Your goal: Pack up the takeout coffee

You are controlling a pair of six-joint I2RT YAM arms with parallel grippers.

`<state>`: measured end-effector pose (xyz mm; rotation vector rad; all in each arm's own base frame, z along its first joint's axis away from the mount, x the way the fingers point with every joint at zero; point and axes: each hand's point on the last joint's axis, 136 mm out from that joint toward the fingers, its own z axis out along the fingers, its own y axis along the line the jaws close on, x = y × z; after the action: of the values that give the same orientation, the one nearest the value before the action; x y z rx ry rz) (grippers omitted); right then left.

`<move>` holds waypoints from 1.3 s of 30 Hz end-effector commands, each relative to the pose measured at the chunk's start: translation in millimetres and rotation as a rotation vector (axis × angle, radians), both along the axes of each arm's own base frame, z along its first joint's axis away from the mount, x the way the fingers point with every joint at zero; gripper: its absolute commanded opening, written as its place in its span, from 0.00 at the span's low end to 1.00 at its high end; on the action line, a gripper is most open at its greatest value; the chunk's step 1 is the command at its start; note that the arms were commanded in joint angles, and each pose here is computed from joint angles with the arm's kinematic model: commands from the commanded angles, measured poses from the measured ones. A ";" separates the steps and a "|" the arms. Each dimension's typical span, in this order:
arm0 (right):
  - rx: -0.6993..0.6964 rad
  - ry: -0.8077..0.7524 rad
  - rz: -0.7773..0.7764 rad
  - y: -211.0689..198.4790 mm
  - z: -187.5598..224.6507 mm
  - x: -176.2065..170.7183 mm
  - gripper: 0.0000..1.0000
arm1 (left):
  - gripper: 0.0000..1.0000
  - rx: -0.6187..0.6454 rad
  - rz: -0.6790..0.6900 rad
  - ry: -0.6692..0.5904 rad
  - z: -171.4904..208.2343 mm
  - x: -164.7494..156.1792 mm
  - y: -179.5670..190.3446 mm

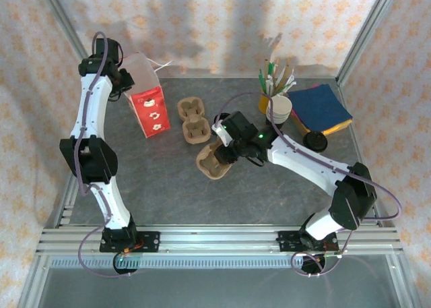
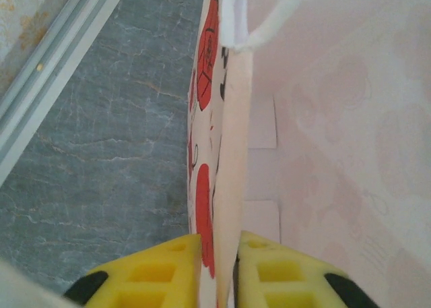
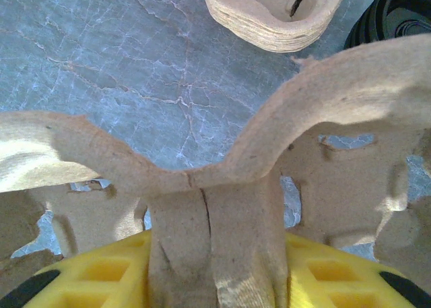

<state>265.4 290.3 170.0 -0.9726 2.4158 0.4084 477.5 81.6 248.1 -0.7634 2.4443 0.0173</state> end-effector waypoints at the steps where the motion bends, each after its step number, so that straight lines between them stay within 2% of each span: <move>1: -0.004 -0.005 0.003 -3.8 7.5 -5.8 0.42 | 0.16 0.026 -0.001 0.030 3.7 -8.1 4.5; 4: 0.007 -0.003 0.008 -1.7 10.8 -6.6 0.42 | 0.11 0.025 -0.008 0.015 9.2 -12.9 2.7; 10: 0.020 -0.012 0.005 -2.3 20.4 -7.2 0.42 | 0.00 0.011 -0.004 -0.043 27.9 -43.3 -4.2; 22: 0.077 -0.026 -0.016 -10.1 42.8 -17.2 0.42 | 0.00 -0.122 -0.053 -0.099 28.8 -134.8 -45.4; 31: 0.194 -0.058 -0.002 -24.0 90.1 -42.8 0.41 | 0.00 -0.194 -0.166 -0.124 38.2 -201.0 -105.9; 35: 0.259 -0.104 0.014 -33.9 122.4 -56.2 0.41 | 0.00 -0.257 -0.285 -0.135 38.9 -218.3 -146.4; 39: 0.293 -0.139 0.009 -42.6 148.0 -63.1 0.41 | 0.00 -0.287 -0.367 -0.118 35.4 -230.7 -170.9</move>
<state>212.5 252.7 292.4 -0.8647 2.1931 0.6164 256.8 -78.2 291.8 -0.4012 2.4228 -0.4641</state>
